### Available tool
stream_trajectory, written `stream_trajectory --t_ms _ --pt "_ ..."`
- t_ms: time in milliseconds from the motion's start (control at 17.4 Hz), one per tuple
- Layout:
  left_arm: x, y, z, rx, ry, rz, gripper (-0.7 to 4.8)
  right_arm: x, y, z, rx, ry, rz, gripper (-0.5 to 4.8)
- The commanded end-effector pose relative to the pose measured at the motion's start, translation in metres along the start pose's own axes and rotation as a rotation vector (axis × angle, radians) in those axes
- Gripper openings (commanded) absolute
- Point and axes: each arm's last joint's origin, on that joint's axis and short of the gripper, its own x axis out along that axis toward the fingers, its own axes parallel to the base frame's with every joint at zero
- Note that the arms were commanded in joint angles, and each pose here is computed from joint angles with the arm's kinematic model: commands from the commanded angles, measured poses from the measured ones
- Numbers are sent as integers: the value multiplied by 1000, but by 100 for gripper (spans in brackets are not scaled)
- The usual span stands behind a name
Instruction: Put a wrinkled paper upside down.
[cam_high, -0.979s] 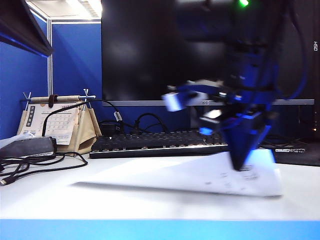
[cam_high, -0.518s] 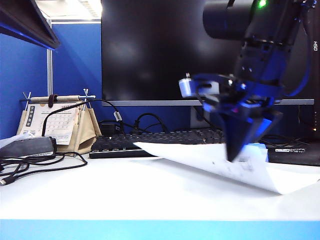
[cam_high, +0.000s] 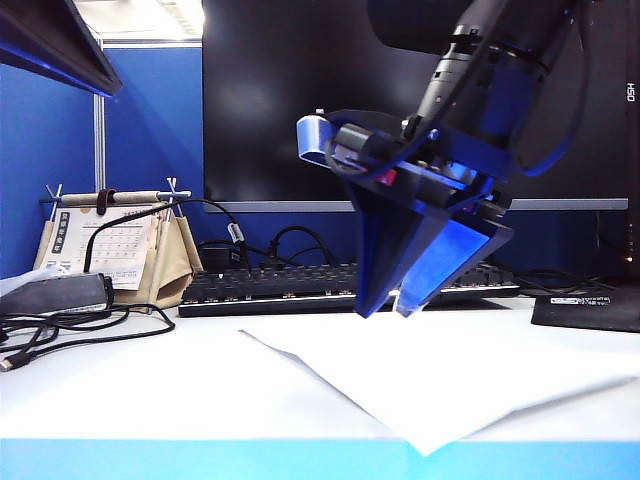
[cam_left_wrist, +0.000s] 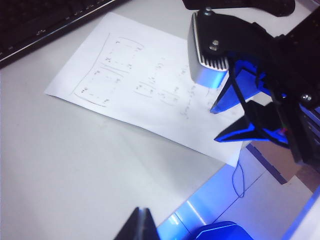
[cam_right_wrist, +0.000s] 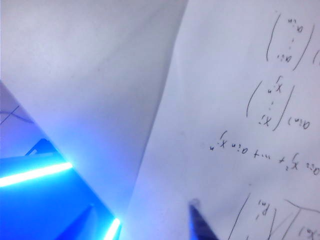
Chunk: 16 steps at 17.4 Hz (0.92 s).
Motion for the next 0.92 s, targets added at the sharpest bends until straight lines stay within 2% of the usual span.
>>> stream_trajectory --t_ms 58,230,345,403,518,576,633,691,749,864,921 --pt "-1 0 2 2 -15 -2 9 -3 0 4 15 -37 2 276" --pt "-1 0 2 1 -7 -1 9 -20 2 9 5 -141 1 274" --pt "-2 0 3 3 -20 6 9 -48 -1 15 28 -303 -15 255" --pt "-6 2 5 4 -68 94 9 -76 -8 14 85 -438 -59 252" --pt "-17 5 8 -4 -151 240 9 -110 -21 4 139 -604 -153 252" --pt "-22 6 9 1 -194 276 9 -122 -28 -5 165 -668 -198 252" --pt "-31 5 7 35 -306 281 9 -133 -36 -21 200 -750 -257 251" --pt "-37 5 3 26 -422 266 9 -138 -42 -39 235 -810 -304 241" --pt "-40 5 -5 17 -489 268 9 -136 -44 -57 252 -851 -337 222" --pt "-37 8 -22 -1 -488 314 9 -128 -42 -86 298 -877 -453 220" --pt "-29 10 -32 -46 -465 337 9 -122 -41 -99 314 -890 -496 220"
